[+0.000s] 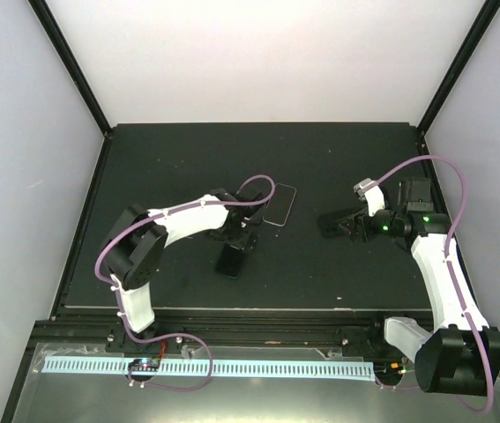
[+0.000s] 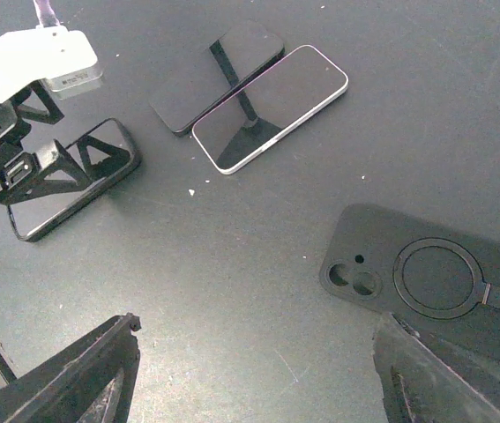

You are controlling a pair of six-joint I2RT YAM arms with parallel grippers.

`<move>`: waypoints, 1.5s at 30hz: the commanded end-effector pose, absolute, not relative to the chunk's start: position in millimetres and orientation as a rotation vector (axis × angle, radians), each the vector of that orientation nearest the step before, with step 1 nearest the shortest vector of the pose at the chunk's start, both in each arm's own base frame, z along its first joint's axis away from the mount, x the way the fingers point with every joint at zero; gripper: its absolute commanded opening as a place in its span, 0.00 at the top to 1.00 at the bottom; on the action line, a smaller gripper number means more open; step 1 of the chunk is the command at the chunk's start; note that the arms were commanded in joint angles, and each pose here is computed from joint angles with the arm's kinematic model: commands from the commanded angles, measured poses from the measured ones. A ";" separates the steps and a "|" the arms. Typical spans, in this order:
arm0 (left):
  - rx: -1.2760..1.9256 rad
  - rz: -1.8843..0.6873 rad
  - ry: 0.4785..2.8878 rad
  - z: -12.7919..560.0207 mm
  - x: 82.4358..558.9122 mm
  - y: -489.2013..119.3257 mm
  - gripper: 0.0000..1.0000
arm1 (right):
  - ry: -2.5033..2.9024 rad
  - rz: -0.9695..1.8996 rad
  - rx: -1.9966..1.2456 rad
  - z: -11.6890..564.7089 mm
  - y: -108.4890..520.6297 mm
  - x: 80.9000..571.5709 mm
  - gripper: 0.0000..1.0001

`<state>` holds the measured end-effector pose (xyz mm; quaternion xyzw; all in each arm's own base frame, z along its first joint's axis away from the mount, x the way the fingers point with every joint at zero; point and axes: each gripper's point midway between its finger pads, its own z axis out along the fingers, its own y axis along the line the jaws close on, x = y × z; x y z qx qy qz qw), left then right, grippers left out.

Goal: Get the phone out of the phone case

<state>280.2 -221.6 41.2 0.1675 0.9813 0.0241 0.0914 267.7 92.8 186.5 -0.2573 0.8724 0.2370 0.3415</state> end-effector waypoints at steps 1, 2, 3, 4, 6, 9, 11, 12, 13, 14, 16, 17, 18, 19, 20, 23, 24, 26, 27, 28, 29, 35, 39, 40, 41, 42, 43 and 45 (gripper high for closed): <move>0.573 0.042 2.944 43.7 284.4 -227.3 0.01 | 2.246 0.624 -0.688 189.2 95.3 266.8 0.27; 0.578 0.037 2.949 41.7 284.9 -228.1 0.01 | 2.247 0.625 -0.691 189.0 95.5 266.8 0.27; 0.587 0.031 2.955 39.7 285.0 -229.1 0.01 | 2.249 0.626 -0.693 188.9 95.7 266.7 0.27; 0.596 0.024 2.964 36.9 284.5 -229.9 0.01 | 2.251 0.625 -0.693 188.9 95.3 266.9 0.27; 0.607 0.016 2.973 32.9 285.0 -231.3 0.01 | 2.252 0.624 -0.692 188.5 95.1 266.7 0.27; 0.608 0.005 2.989 27.4 286.6 -232.8 0.01 | 2.246 0.621 -0.693 189.3 95.3 266.5 0.27; 0.598 -0.010 2.999 25.0 288.5 -233.5 0.01 | 2.245 0.621 -0.690 189.3 95.2 266.7 0.27; 0.580 -0.019 3.009 23.5 289.5 -232.4 0.01 | 2.247 0.622 -0.689 188.9 95.1 266.7 0.27; 0.558 -0.032 3.021 22.1 290.6 -231.7 0.02 | 2.248 0.620 -0.690 188.6 94.9 267.0 0.27; 0.542 -0.046 3.031 21.0 291.6 -231.5 0.03 | 2.249 0.621 -0.690 188.6 94.9 267.1 0.27; 0.532 -0.051 3.035 18.9 294.6 -231.5 0.06 | 2.250 0.622 -0.690 188.1 95.0 267.2 0.27; 0.534 -0.047 3.038 18.0 295.5 -231.7 0.07 | 2.250 0.622 -0.691 188.4 95.2 267.0 0.27; 0.542 -0.046 3.043 16.7 295.6 -232.1 0.07 | 2.251 0.623 -0.690 188.1 95.1 267.1 0.27; 0.554 -0.061 3.044 15.8 295.3 -234.2 0.07 | 2.250 0.622 -0.691 188.1 95.1 267.2 0.27; 0.563 -0.082 3.044 16.0 294.6 -236.7 0.07 | 2.250 0.622 -0.690 188.3 95.1 267.2 0.27; 0.623 -0.168 3.013 22.6 292.6 -248.8 0.05 | 2.253 0.624 -0.690 187.5 95.1 267.8 0.27; 0.641 -0.203 3.004 24.3 291.3 -252.6 0.04 | 2.255 0.625 -0.690 187.1 95.2 268.1 0.27; 0.675 -0.268 2.984 29.4 289.4 -259.1 0.04 | 2.258 0.627 -0.692 186.4 95.2 268.1 0.27; 0.682 -0.289 2.973 31.8 289.5 -260.8 0.04 | 2.260 0.629 -0.692 185.7 95.4 268.3 0.27; 0.683 -0.302 2.962 34.3 290.2 -262.3 0.03 | 2.261 0.626 -0.690 185.7 94.8 268.4 0.27; 0.681 -0.306 2.953 36.0 290.4 -262.9 0.04 | 2.263 0.628 -0.691 185.1 95.1 268.3 0.27; 0.641 -0.306 2.913 43.6 294.7 -260.6 0.03 | 2.267 0.629 -0.686 184.4 94.6 269.3 0.27; 0.601 -0.107 2.969 31.5 297.7 -240.5 0.04 | 2.271 0.631 -0.689 183.8 94.9 269.4 0.27; 0.603 -0.065 2.977 27.6 297.7 -236.3 0.04 | 2.272 0.630 -0.688 183.5 94.7 269.3 0.27; 0.606 -0.031 2.979 24.9 298.0 -232.5 0.04 | 2.271 0.631 -0.689 183.6 94.9 269.4 0.27; 0.610 -0.006 2.983 22.2 297.5 -229.8 0.04 | 2.270 0.632 -0.688 183.8 94.9 269.6 0.27; 0.615 0.015 2.990 19.6 296.2 -227.3 0.04 | 2.272 0.633 -0.686 183.4 94.7 269.5 0.27; 0.628 0.029 3.000 14.8 292.3 -225.7 0.04 | 2.273 0.633 -0.688 183.1 94.7 269.7 0.27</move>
